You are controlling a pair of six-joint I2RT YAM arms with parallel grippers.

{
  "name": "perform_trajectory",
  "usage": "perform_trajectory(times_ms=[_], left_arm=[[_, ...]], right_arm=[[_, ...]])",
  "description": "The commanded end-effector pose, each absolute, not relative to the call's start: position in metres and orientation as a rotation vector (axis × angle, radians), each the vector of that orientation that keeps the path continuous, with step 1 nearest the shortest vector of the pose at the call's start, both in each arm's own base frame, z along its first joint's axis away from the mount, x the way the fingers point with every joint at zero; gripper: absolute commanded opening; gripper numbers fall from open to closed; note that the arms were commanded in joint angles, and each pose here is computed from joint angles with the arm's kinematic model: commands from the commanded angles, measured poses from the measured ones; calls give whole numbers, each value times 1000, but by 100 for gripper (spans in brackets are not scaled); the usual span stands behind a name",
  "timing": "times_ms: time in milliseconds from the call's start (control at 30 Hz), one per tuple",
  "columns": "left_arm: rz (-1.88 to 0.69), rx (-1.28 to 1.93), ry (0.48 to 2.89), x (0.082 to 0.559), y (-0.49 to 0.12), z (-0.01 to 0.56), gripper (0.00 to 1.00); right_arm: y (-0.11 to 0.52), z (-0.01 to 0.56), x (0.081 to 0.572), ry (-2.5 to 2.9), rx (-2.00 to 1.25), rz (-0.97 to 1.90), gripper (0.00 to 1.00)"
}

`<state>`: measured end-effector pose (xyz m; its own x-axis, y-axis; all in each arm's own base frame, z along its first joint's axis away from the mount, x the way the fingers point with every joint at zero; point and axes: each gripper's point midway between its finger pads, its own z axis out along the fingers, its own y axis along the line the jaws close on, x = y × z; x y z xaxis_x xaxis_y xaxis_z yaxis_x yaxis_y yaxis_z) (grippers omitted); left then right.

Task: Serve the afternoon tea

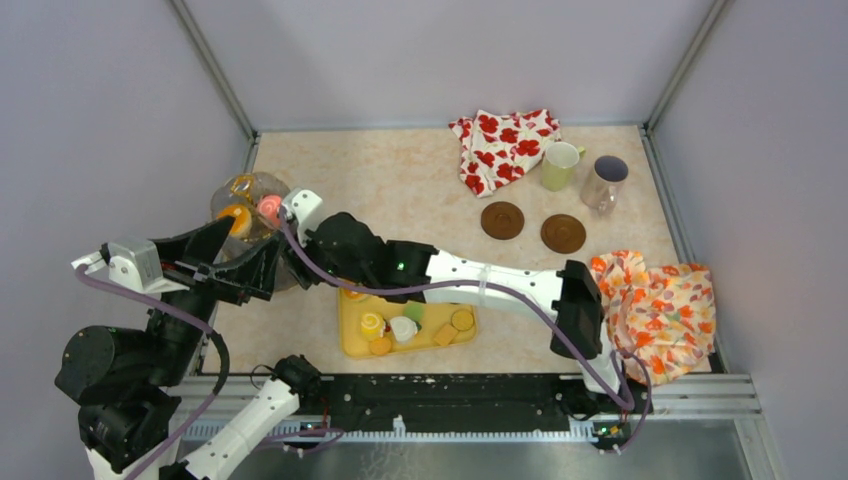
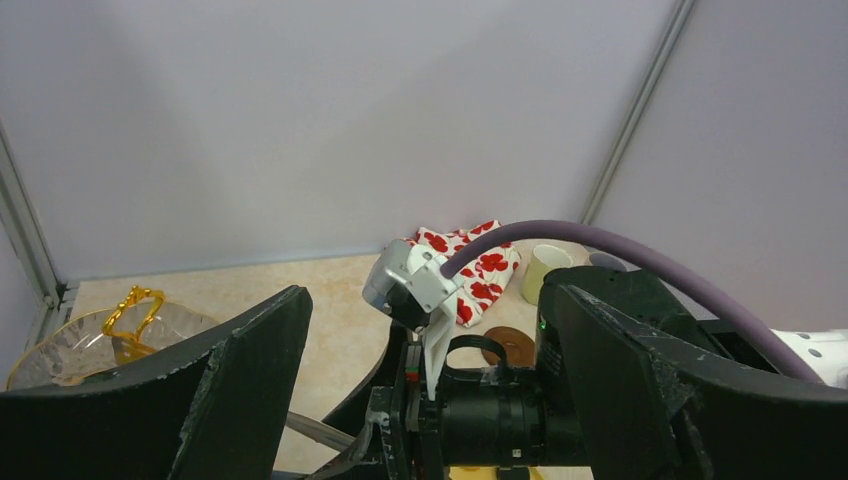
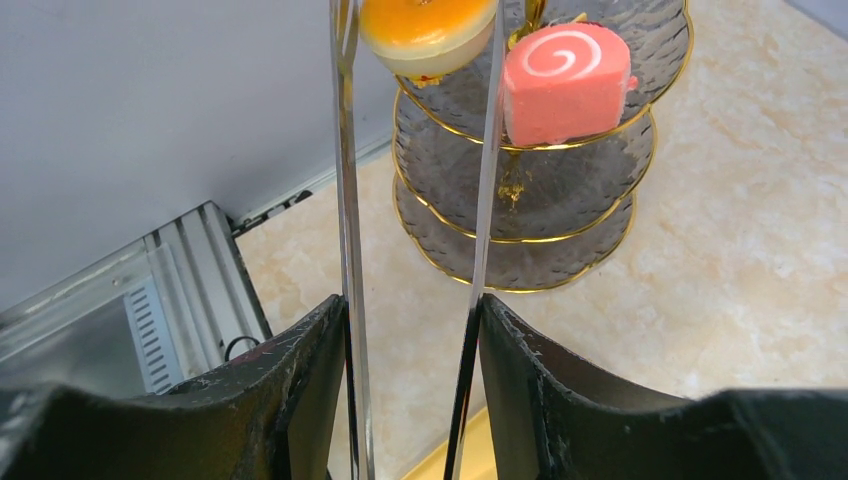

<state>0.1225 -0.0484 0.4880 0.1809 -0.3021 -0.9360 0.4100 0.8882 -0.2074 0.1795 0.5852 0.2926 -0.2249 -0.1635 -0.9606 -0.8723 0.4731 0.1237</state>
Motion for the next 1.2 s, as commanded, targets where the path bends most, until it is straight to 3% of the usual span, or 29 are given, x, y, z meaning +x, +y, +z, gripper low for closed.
perform_trajectory(times_ms=[0,400,1167], left_arm=[[-520,96,1271,120,-49,497,99],[-523,113,1278,127,-56,498,99],[-567,154,1439,153,-85,412,99]], right_arm=[[564,385,171,1530,-803,932,50],[522,388,165,1539,-802,908,49],[370,224,136,1953,-780,702,49]])
